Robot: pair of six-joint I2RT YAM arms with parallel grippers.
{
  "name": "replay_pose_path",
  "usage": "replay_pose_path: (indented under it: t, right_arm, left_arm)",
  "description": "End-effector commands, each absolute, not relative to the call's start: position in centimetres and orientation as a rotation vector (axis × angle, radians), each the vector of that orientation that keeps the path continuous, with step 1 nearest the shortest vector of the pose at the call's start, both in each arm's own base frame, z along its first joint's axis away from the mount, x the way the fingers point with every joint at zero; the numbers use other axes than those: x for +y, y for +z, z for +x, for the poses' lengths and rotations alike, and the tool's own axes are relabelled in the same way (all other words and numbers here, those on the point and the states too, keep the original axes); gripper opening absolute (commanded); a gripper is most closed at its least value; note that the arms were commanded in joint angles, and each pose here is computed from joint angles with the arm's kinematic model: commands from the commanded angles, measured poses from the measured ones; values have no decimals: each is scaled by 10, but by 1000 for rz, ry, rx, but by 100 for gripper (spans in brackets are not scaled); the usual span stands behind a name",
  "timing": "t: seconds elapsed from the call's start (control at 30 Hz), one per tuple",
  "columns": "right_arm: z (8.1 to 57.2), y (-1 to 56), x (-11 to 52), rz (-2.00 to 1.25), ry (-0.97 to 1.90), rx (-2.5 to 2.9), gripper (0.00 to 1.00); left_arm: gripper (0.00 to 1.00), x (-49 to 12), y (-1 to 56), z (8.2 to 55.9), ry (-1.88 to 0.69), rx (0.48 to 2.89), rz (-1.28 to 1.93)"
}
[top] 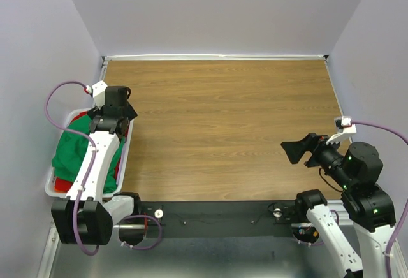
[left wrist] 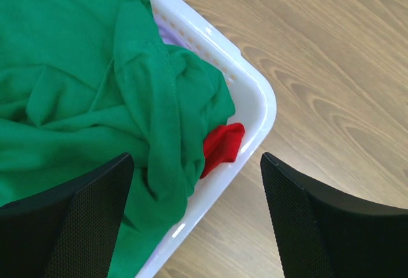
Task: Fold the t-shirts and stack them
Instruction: Grab the tshirt from the pile, then move the tshirt to the center of the board
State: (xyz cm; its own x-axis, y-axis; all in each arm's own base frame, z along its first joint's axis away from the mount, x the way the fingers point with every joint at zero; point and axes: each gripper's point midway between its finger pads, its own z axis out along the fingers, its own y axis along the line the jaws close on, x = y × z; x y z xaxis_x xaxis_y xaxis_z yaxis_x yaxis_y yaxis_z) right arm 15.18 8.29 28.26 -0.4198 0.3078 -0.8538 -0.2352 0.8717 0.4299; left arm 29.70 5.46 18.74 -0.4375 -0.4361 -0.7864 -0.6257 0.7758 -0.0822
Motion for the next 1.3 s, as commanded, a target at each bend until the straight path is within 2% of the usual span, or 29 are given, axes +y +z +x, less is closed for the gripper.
replay_pose_path:
  t: [0.0,0.13,0.17,0.2,0.23,0.3,0.37,0.4,0.43,0.47,0.5,0.63,0.8,0.83,0.93,0.97,1.0,1.03,1.1,1.13,1.2,1.23,1.27]
  right_arm:
    - [149,277,85,50,614,1924,100]
    - [149,274,85,49,614,1930,100]
    - [149,275,85,45,612,1928,100]
    - [148,275,85,45,613,1927,100]
    - [149,275,84,48,606,1925,100]
    - [148,275,83,47,604,1923,100]
    - [149,273,83,49,598,1924,100]
    - [149,272,83,51,598,1927,100]
    - [149,272,82,51,596,1927,100]
    - [149,273,82,47,596,1924,100]
    - [149,275,83,45,598,1921,100]
    - [149,278,81,46,588,1915,100]
    - [151,286,78,49,563,1896,100]
    - [152,287,78,47,565,1893,100]
    - [152,292,78,42,563,1883,100]
    - [152,294,77,43,559,1876,100]
    - [153,295,77,41,560,1873,100]
    - [153,299,77,42,557,1862,100]
    - [154,303,75,49,549,1851,100]
    - [154,306,73,58,538,1839,100]
    - [155,311,71,71,531,1823,100]
    - [155,314,70,72,529,1816,100]
    - [156,316,67,85,515,1806,100]
  left_arm:
    - [84,69,175,303,360,2070,-836]
    - [78,70,160,304,382,2099,-844]
    - [68,71,156,303,392,2101,-846]
    - [68,71,157,304,391,2096,-847]
    - [61,71,152,302,395,2103,-845]
    - [55,71,148,303,394,2108,-842]
    - [44,70,139,302,400,2132,-839]
    - [29,70,137,302,403,2136,-836]
    - [29,70,138,303,404,2134,-827]
    - [8,68,141,307,381,2124,-809]
    - [0,67,145,309,373,2120,-789]
    - [0,55,185,320,353,2054,-712]
    - [0,-10,281,340,214,1932,-598]
    - [0,-23,319,346,144,1870,-591]
    - [0,-83,352,354,13,1875,-475]
    - [0,-103,390,355,-76,1815,-450]
    - [0,-143,395,357,-127,1839,-351]
    - [0,-164,439,354,-229,1767,-326]
    - [0,-220,457,359,-319,1763,-211]
    - [0,-263,492,350,-413,1704,-118]
    - [0,-309,528,335,-552,1626,5]
    - [0,-315,571,318,-634,1521,32]
    - [0,-339,580,302,-697,1488,89]
